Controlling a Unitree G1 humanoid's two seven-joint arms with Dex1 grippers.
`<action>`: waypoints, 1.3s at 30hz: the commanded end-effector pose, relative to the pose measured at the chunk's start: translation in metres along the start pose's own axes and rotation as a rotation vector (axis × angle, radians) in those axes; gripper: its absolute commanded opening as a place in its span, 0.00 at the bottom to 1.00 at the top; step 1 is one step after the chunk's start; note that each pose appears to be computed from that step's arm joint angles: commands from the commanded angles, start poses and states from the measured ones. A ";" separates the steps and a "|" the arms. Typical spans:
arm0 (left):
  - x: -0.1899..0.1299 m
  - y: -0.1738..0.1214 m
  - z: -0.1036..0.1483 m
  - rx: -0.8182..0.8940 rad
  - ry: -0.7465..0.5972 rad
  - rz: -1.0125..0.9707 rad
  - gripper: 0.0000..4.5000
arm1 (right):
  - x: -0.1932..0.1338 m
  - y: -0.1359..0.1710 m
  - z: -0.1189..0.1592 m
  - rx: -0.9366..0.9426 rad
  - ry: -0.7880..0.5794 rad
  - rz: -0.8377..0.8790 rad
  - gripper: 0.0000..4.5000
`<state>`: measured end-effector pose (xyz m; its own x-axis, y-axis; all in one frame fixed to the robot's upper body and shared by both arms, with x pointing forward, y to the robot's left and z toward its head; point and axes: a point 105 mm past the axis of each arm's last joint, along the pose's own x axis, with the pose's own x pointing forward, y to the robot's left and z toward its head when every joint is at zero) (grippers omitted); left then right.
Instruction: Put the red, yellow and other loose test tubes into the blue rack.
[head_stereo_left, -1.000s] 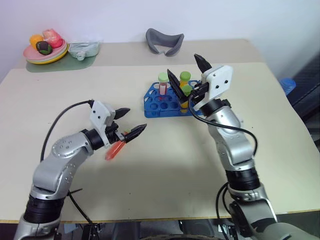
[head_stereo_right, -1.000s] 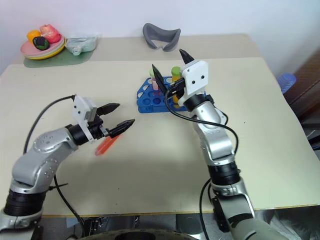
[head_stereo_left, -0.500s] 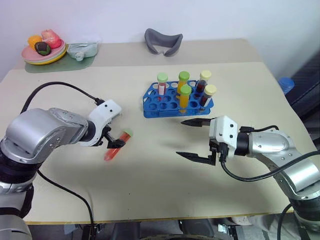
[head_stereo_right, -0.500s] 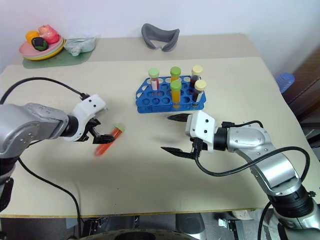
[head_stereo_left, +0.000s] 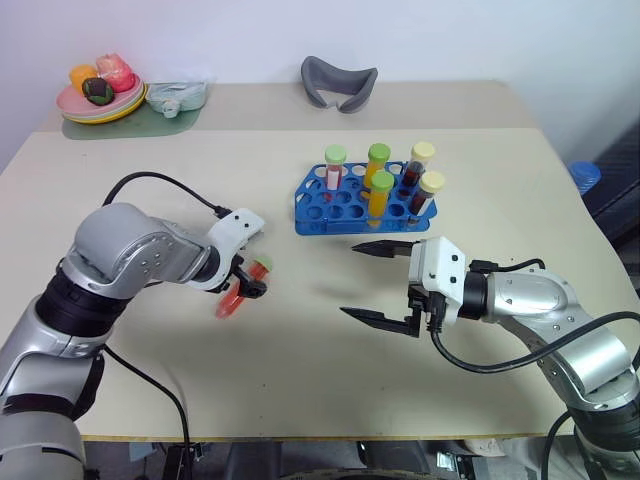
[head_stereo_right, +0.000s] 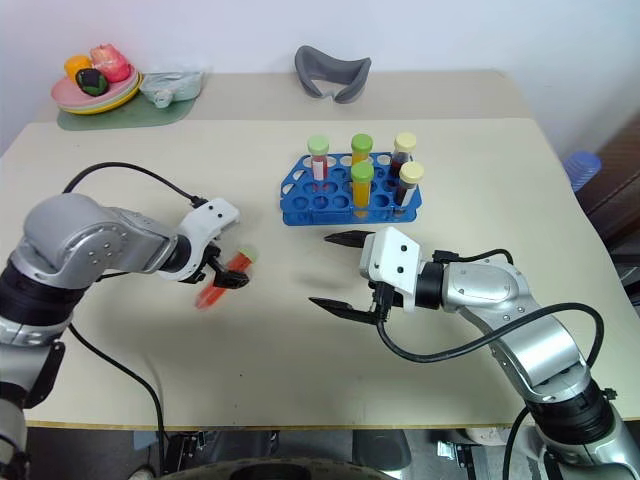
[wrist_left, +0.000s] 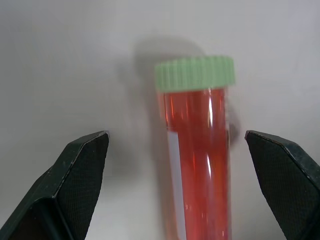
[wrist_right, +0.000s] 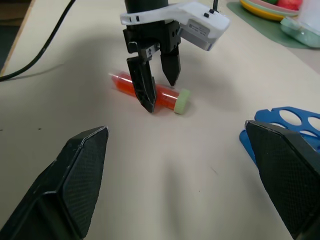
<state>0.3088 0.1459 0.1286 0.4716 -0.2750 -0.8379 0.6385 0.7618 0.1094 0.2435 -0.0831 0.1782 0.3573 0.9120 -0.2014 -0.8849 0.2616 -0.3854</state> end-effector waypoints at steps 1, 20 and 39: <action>-0.001 0.002 0.004 0.005 0.004 0.037 1.00 | 0.004 0.007 0.011 -0.031 -0.036 0.003 0.99; -0.006 0.005 0.006 -0.022 -0.009 0.077 0.29 | 0.010 0.006 0.012 -0.045 -0.056 -0.005 1.00; -0.087 -0.034 0.131 0.110 -1.366 0.086 0.17 | -0.019 -0.032 -0.050 0.266 0.015 -0.514 1.00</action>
<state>0.3268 0.0705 0.2605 0.7312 -0.6226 0.2788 0.5896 0.7823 0.2009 0.2756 -0.1175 0.1368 0.7133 0.6891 -0.1280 -0.6991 0.6864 -0.2003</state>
